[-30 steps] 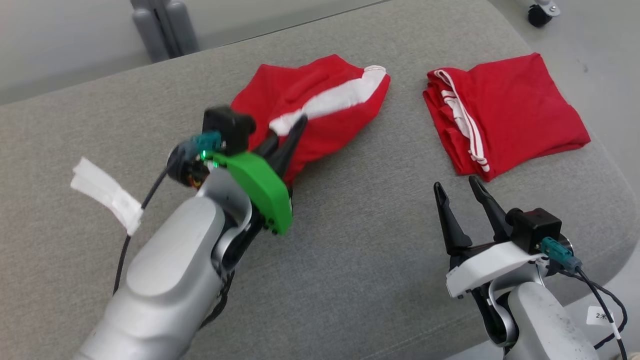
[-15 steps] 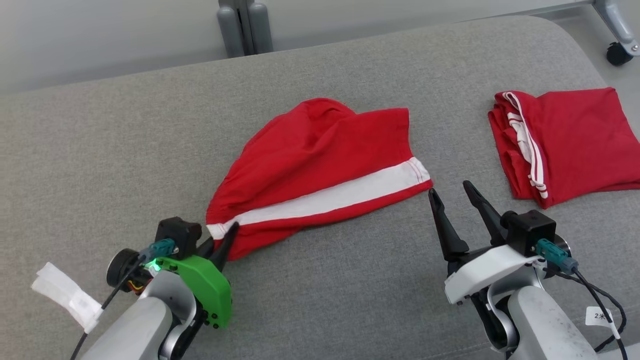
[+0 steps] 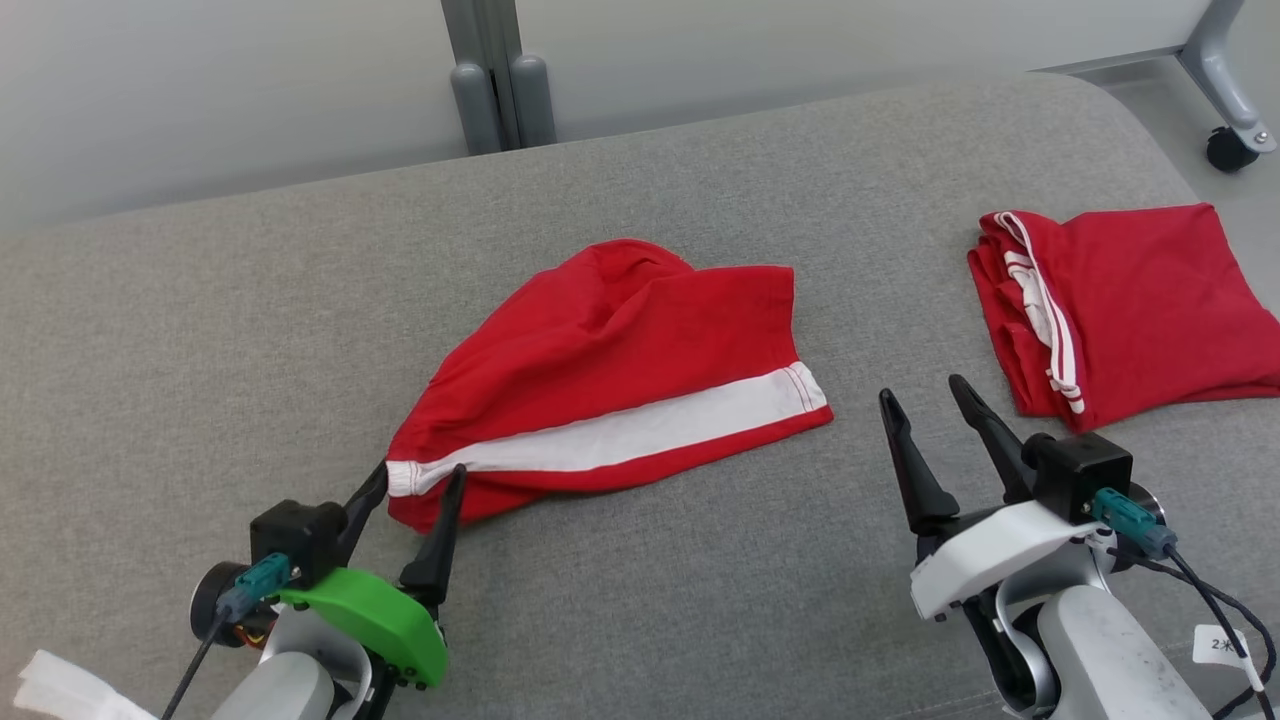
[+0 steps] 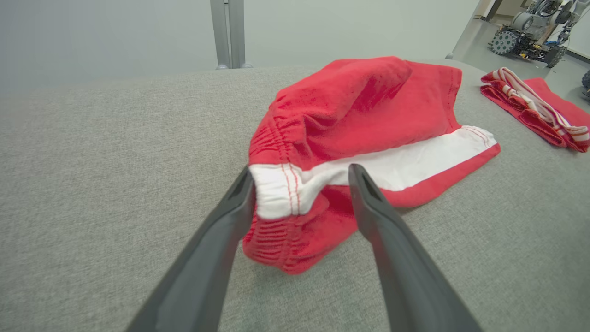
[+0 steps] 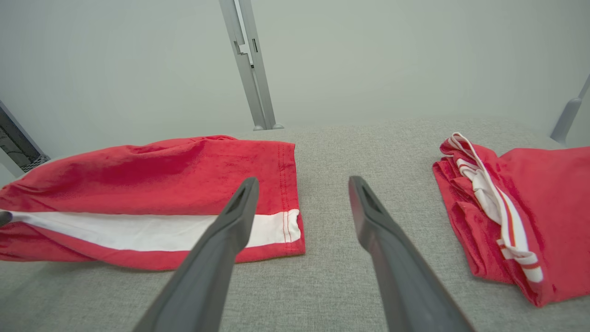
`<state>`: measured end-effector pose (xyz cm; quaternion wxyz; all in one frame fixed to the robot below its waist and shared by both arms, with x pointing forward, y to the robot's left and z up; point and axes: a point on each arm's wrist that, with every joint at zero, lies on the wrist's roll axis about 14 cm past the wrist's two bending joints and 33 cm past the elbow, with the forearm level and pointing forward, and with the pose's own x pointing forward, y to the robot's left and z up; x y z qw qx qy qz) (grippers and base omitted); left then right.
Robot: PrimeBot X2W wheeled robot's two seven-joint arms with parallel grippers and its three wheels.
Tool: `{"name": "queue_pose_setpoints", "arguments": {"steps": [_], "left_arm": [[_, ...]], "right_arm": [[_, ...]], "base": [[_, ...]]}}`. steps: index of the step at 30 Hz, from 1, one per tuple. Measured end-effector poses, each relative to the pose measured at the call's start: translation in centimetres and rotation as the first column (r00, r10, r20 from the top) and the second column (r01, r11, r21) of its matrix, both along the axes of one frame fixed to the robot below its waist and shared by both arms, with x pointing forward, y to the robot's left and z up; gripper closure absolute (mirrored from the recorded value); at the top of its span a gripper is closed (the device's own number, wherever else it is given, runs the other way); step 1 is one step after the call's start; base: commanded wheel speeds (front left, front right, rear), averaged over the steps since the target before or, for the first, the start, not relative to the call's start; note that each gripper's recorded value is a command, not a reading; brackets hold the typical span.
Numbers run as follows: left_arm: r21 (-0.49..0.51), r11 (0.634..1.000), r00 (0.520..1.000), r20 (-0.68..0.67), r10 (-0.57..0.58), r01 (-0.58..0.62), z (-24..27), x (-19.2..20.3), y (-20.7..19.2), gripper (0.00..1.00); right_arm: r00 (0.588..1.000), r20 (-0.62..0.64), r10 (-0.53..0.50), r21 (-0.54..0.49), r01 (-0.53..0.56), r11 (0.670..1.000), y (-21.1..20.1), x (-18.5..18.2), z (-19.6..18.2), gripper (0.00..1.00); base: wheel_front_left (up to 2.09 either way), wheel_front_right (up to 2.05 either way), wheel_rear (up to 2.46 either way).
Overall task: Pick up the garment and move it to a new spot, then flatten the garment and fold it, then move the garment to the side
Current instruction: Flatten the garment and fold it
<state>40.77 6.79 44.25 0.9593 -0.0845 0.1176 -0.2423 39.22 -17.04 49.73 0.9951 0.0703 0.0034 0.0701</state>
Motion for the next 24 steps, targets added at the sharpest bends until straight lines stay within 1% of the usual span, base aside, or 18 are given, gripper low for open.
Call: {"name": "queue_pose_setpoints", "arguments": {"steps": [2,5,8,10,13,17,19,22,24], "left_arm": [[-0.023,0.999,0.999,0.017,0.036,-0.036,0.5,0.0,0.5,0.0],[-0.061,0.991,0.99,0.066,0.125,-0.121,2.3,0.5,2.1,0.0],[-0.083,0.972,0.953,0.194,0.233,-0.221,5.9,1.1,4.3,0.0],[-0.102,0.949,0.919,0.235,0.316,-0.3,7.2,0.6,6.2,0.0],[-0.125,0.921,0.879,0.275,0.39,-0.369,8.4,-0.3,8.0,0.0],[-0.157,0.895,0.839,0.312,0.447,-0.418,9.6,-1.4,9.7,0.0],[-0.163,0.892,0.835,0.315,0.451,-0.421,9.7,-2.0,10.1,0.0],[-0.155,0.895,0.842,0.305,0.446,-0.418,9.0,-3.0,10.3,0.0],[-0.155,0.89,0.841,0.291,0.456,-0.429,8.5,-3.4,10.8,0.0]], "right_arm": [[1.0,0.003,-0.012,0.0,0.012,1.0,-0.4,-0.3,0.1,0.0],[1.0,0.013,-0.027,-0.004,0.027,1.0,-1.0,-0.3,0.4,0.0],[0.999,0.017,-0.034,-0.006,0.034,0.999,-1.3,-0.3,0.5,0.0],[0.999,0.029,-0.033,-0.007,0.033,0.999,-1.2,-0.1,0.9,0.0],[0.999,0.043,-0.017,-0.012,0.017,1.0,-0.6,0.1,1.4,0.0],[0.998,0.06,0.006,-0.019,-0.005,1.0,0.1,0.0,1.9,0.0],[0.998,0.065,0.013,-0.021,-0.012,1.0,0.4,-0.1,2.1,0.0],[0.997,0.075,0.025,-0.027,-0.023,0.999,0.8,-0.4,2.2,0.0],[0.996,0.084,0.033,-0.035,-0.03,0.999,1.0,-0.5,2.4,0.0]], "base": [[0.0,0.0,0.0],[0.0,0.0,0.0],[0.0,0.0,0.0],[0.0,0.0,0.0],[0.0,0.0,0.0],[0.0,0.0,0.0],[0.0,0.0,0.0],[0.0,0.0,0.0],[0.0,0.0,0.0]]}}
